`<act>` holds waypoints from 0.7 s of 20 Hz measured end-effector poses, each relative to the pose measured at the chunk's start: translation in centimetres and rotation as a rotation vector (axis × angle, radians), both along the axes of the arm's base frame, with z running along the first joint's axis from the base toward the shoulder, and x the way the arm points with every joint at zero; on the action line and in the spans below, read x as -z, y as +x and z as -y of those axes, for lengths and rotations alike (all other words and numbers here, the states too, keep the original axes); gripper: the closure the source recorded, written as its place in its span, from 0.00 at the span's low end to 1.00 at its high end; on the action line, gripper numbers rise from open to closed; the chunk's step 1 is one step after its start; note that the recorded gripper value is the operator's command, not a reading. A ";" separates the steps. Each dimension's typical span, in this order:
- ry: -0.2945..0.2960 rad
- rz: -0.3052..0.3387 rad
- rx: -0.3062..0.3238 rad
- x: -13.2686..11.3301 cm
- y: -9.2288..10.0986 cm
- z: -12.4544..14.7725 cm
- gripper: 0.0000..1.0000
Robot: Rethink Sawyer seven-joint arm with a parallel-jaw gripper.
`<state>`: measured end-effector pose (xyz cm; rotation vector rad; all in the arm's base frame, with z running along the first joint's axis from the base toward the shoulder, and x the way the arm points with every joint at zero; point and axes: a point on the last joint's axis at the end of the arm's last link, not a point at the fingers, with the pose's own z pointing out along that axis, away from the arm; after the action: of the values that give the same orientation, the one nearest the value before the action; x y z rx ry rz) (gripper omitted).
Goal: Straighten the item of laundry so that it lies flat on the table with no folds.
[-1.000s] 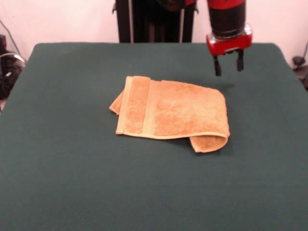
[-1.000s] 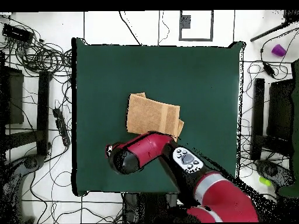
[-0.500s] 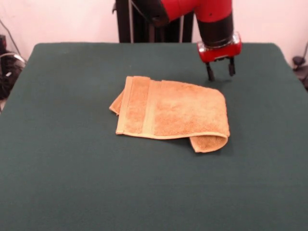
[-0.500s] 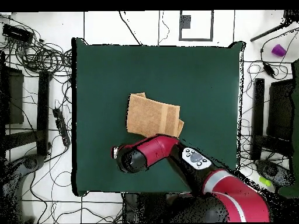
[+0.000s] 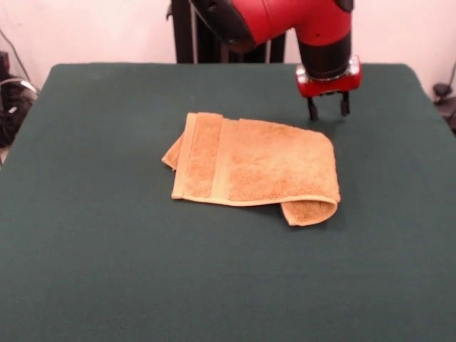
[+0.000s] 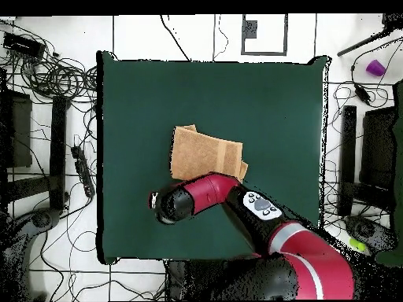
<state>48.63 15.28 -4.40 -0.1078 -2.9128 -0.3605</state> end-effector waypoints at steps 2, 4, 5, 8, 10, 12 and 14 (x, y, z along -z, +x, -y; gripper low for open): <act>-0.012 -0.022 -0.004 0.1 0.3 -0.2 0.00; -0.029 -0.053 -0.012 0.2 0.7 -0.4 0.00; -0.040 -0.073 -0.018 0.3 1.0 -0.6 0.00; -0.063 -0.131 -0.023 0.6 1.8 -0.9 0.00; -0.077 -0.189 -0.019 1.0 2.6 -1.1 0.00; -0.085 -0.261 -0.013 1.4 3.5 -1.3 0.00; -0.090 -0.318 -0.008 1.8 4.2 -1.3 0.00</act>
<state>52.86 16.57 -6.22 -0.1522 -2.6131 -0.1902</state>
